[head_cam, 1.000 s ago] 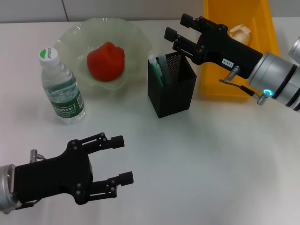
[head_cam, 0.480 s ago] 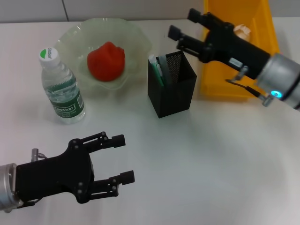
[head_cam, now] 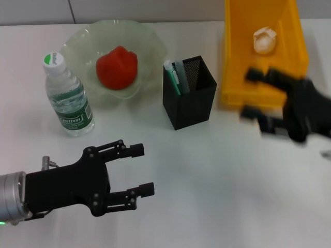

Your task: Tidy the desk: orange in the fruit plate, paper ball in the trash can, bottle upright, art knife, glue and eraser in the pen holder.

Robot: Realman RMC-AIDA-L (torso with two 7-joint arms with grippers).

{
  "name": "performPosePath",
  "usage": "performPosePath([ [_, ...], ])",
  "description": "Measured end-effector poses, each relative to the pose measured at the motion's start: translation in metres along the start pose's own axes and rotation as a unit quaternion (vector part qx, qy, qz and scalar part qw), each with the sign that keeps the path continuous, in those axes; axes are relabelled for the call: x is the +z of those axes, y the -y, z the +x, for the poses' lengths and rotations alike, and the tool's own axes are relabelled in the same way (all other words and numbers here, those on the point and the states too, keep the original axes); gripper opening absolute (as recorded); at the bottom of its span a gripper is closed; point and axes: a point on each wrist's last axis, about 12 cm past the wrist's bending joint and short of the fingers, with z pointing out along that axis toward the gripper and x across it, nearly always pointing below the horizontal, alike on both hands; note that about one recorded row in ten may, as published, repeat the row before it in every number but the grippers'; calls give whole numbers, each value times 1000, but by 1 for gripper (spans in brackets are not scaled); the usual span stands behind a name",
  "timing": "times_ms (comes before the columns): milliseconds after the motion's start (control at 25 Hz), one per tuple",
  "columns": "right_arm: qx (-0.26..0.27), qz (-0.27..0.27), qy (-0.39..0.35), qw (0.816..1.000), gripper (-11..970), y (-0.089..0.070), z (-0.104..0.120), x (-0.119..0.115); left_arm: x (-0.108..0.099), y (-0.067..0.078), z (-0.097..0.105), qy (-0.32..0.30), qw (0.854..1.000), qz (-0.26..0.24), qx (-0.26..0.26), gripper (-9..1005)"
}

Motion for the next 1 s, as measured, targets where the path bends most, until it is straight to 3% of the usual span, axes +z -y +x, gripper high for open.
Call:
performPosePath([
  [200,6,-39,-84,996,814,-11,12,-16,2,-4,-1,-6,1000,0,2,783],
  [480,-7,-49,-155,987,815,-12,32,-10,4,-6,2,-33,999,5,2,783],
  [1000,-17,-53,-166,985,811,-5,31,-1,4,-10,0,-47,999,12,8,783],
])
